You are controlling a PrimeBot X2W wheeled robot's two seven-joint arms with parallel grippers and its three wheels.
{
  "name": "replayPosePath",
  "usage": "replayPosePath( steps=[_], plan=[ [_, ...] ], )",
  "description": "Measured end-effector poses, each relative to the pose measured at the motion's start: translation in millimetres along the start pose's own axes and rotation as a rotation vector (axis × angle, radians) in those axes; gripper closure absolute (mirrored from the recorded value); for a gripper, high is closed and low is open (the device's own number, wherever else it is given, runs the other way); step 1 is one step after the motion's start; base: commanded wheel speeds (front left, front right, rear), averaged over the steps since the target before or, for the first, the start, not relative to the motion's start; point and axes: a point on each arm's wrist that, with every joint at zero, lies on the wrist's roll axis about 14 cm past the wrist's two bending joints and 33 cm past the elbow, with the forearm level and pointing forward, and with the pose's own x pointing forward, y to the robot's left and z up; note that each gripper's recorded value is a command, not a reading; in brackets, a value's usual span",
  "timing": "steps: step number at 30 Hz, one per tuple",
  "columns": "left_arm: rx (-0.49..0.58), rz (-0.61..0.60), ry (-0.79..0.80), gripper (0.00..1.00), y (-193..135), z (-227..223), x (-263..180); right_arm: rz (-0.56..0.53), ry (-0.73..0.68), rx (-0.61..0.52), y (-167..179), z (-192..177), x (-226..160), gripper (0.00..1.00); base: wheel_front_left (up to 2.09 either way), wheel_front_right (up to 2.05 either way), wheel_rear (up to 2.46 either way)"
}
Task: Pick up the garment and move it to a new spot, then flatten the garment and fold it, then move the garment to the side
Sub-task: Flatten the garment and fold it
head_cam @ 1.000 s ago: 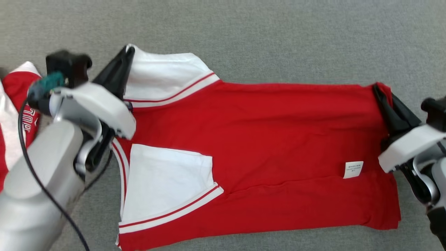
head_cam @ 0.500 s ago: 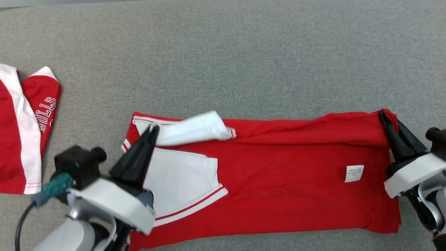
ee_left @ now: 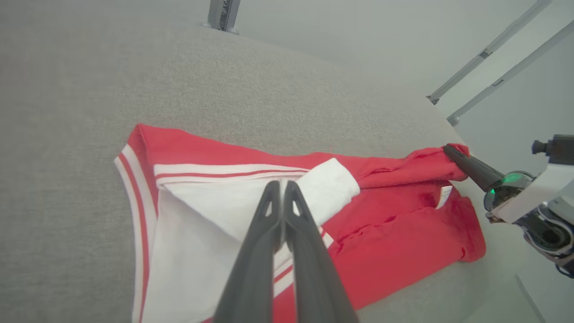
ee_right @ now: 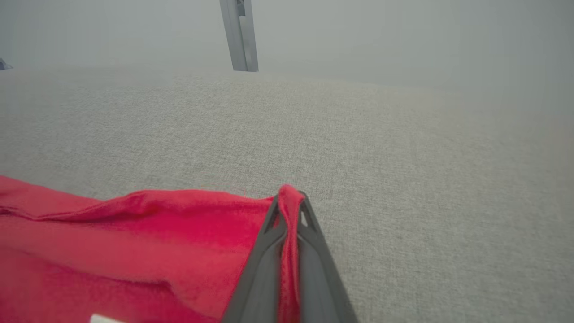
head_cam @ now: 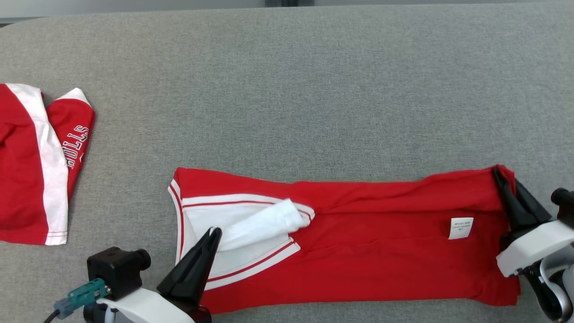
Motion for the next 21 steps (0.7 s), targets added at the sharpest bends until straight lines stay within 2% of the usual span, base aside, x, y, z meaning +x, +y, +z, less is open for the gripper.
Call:
replayPosePath(
  steps=[6, 9, 11, 12, 13, 14, 15, 16, 21],
  plan=[
    [-0.052, 0.040, 0.068, 1.00, 11, -22, -3, 0.020, 0.056, 0.028, 11, -17, -10, 1.00, 0.00, 0.00, 0.00],
    [-0.088, 0.050, 0.113, 1.00, 16, -36, -3, 0.038, 0.092, 0.048, 19, -26, -17, 0.00, 0.00, 0.00, 0.00],
    [-0.104, 0.063, 0.131, 1.00, 21, -43, -3, 0.043, 0.117, 0.056, 22, -32, -24, 0.00, 0.00, 0.00, 0.00],
    [-0.113, 0.063, 0.136, 0.77, 22, -45, -2, 0.044, 0.129, 0.067, 23, -35, -28, 0.00, 0.00, 0.00, 0.00],
    [-0.115, 0.065, 0.140, 0.66, 22, -47, -2, 0.044, 0.138, 0.071, 24, -37, -31, 0.00, 0.00, 0.00, 0.00],
    [-0.117, 0.071, 0.142, 0.46, 24, -48, -3, 0.042, 0.148, 0.074, 24, -39, -35, 0.00, 0.00, 0.00, 0.00],
    [-0.119, 0.075, 0.137, 0.05, 26, -48, -2, 0.039, 0.158, 0.082, 24, -41, -38, 0.00, 0.00, 0.00, 0.00],
    [-0.116, 0.085, 0.128, 0.00, 29, -47, -2, 0.039, 0.156, 0.087, 25, -41, -41, 0.00, 0.00, 0.00, 0.00],
    [-0.087, 0.137, 0.043, 0.00, 43, -31, -1, 0.023, 0.138, 0.145, 30, -33, -53, 0.00, 0.00, 0.00, 0.00]
  ],
)
